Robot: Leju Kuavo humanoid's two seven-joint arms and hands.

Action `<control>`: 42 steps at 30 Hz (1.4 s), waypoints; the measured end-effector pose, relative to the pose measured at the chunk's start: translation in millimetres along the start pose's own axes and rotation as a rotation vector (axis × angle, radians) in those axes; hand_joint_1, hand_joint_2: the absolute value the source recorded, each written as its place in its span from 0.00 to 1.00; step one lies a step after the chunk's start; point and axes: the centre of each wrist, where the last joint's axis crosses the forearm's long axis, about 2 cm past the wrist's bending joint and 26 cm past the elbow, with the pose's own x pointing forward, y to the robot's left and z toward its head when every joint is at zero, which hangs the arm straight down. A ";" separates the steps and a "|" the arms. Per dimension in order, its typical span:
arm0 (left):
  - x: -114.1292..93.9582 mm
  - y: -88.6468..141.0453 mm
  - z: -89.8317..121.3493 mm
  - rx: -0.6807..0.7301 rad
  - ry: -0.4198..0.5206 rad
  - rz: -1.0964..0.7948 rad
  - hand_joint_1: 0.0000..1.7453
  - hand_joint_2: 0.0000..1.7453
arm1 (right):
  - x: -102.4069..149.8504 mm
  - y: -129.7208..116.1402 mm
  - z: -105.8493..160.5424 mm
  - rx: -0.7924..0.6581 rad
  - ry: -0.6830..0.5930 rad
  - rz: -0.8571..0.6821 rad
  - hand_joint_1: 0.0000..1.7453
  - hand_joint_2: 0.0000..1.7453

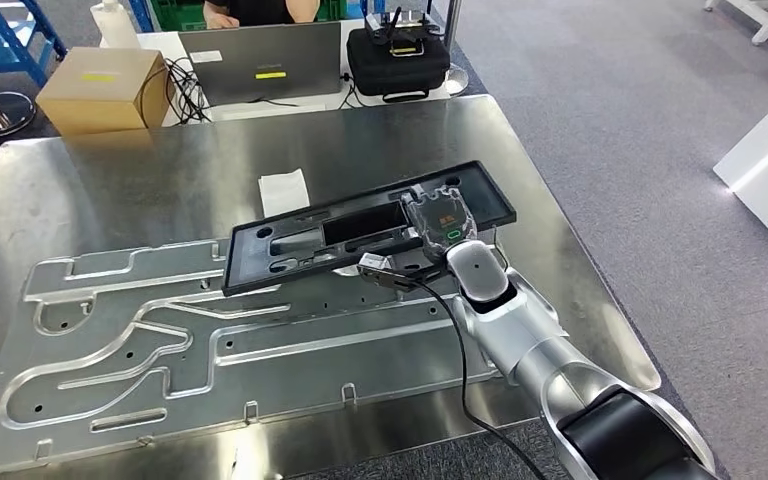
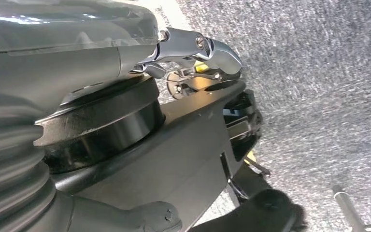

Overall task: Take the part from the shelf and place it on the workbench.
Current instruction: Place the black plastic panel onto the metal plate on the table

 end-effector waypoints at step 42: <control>2.7 -13.1 -2.2 0.021 -0.016 -0.053 0.00 1.00 | 19.5 66.0 53.7 0.163 0.034 -0.386 0.00 0.00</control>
